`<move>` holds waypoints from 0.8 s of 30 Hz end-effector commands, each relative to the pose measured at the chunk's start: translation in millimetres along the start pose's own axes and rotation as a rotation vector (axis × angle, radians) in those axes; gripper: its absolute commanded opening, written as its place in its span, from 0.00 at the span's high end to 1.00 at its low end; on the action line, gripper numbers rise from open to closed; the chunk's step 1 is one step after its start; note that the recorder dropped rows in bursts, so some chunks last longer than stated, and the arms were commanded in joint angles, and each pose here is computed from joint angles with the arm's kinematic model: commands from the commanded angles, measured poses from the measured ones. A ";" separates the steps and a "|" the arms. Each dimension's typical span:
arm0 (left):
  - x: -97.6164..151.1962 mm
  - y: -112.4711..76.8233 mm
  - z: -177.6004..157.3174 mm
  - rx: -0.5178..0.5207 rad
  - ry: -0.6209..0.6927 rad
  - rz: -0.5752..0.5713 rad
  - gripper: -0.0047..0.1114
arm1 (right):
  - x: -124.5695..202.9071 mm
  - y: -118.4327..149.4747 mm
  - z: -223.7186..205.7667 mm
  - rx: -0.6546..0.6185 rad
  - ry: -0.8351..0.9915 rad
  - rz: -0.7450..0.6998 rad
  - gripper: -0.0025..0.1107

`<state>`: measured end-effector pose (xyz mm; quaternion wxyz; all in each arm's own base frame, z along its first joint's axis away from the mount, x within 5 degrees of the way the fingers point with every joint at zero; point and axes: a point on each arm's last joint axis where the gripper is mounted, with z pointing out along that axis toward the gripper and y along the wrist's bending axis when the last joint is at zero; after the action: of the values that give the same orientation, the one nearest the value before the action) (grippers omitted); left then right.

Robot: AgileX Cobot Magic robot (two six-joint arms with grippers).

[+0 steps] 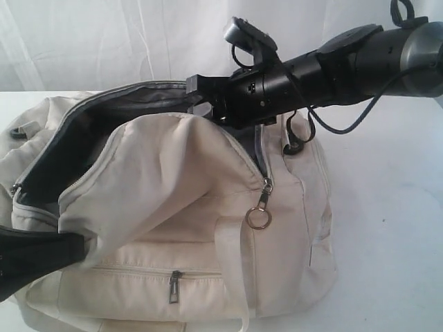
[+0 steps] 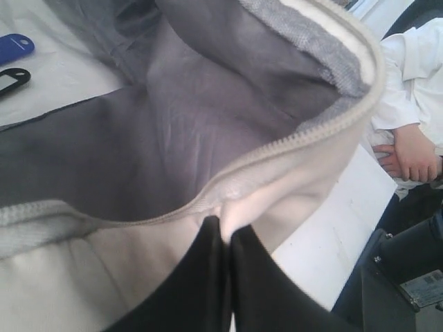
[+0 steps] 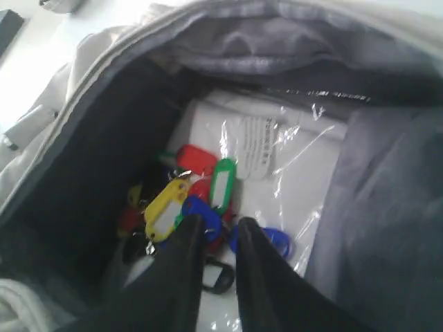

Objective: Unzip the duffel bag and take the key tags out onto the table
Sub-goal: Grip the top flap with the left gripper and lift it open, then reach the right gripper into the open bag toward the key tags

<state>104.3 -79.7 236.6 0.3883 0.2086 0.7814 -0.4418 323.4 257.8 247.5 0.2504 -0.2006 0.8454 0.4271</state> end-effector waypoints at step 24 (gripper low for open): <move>-23.5 -11.9 -4.8 0.033 -0.045 0.108 0.38 | 59.1 46.1 -34.4 -0.216 0.594 -0.092 0.83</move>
<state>105.8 -80.7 245.7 0.4014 0.2317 0.7695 -0.4393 258.6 247.2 250.2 -0.0058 -0.3635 0.8286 0.4257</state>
